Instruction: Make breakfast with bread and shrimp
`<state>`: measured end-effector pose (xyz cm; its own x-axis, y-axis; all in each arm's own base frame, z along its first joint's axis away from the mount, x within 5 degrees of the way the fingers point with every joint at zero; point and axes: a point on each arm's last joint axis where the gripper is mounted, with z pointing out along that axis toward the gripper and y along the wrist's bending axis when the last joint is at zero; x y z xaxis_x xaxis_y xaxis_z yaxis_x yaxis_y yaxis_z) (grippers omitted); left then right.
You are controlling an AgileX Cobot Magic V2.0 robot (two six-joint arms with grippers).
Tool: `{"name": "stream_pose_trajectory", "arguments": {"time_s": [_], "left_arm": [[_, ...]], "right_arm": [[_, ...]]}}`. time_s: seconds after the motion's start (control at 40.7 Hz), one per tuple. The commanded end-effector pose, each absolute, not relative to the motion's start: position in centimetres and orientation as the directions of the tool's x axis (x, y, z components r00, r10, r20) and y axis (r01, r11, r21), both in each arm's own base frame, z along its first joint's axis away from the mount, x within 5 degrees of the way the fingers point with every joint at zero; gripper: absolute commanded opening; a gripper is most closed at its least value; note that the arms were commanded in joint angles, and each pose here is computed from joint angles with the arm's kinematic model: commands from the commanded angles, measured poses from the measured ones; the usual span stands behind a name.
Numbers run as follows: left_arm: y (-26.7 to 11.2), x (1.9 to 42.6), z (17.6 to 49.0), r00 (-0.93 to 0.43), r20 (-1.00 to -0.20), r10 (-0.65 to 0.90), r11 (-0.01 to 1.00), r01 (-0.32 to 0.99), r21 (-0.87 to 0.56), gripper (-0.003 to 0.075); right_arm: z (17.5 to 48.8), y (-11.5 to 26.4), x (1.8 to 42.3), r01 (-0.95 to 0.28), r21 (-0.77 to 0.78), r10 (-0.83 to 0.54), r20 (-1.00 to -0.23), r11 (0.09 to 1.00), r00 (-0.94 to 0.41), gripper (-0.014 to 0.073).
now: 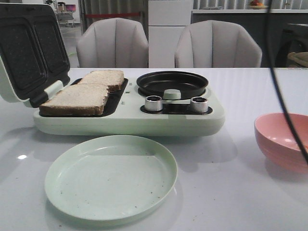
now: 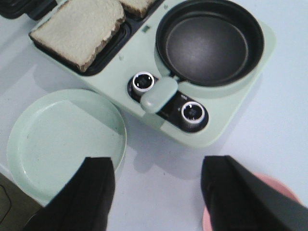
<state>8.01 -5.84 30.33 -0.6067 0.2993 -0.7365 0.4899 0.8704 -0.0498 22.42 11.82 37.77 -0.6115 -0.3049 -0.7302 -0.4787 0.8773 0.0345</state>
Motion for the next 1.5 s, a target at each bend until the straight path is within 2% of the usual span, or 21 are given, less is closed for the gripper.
{"name": "stream_pose_trajectory", "arguments": {"time_s": [0.0,0.369,0.566,0.762,0.959,1.475], "left_arm": [[-6.2,8.2,31.6,-0.552,-0.789,0.268,0.859,0.508,-0.065,0.0490],[-6.2,8.2,31.6,-0.552,-0.789,0.268,0.859,0.508,-0.065,0.0490],[-6.2,8.2,31.6,-0.552,-0.789,0.268,0.859,0.508,-0.065,0.0490],[-6.2,8.2,31.6,-0.552,-0.789,0.268,0.859,0.508,-0.065,0.0490],[-6.2,8.2,31.6,-0.552,-0.789,0.268,0.859,0.508,-0.065,0.0490],[-6.4,8.3,31.7,-0.539,-0.804,0.251,0.852,0.517,-0.080,0.0490]], "right_arm": [[39.4,9.7,18.5,-0.471,0.025,-0.245,-0.828,0.882,-0.504,0.0496],[34.7,3.8,6.8,-0.475,0.022,-0.195,-0.895,0.879,-0.401,0.0496],[31.4,1.9,2.9,-0.482,0.029,-0.145,-0.936,0.876,-0.320,0.0496],[29.6,1.9,2.4,-0.496,0.067,-0.123,-0.932,0.866,-0.341,0.0496],[30.1,2.0,2.6,-0.495,0.067,-0.091,-0.953,0.867,-0.289,0.0496],[29.9,2.0,2.6,-0.495,0.067,-0.105,-0.945,0.866,-0.311,0.0496]]}}
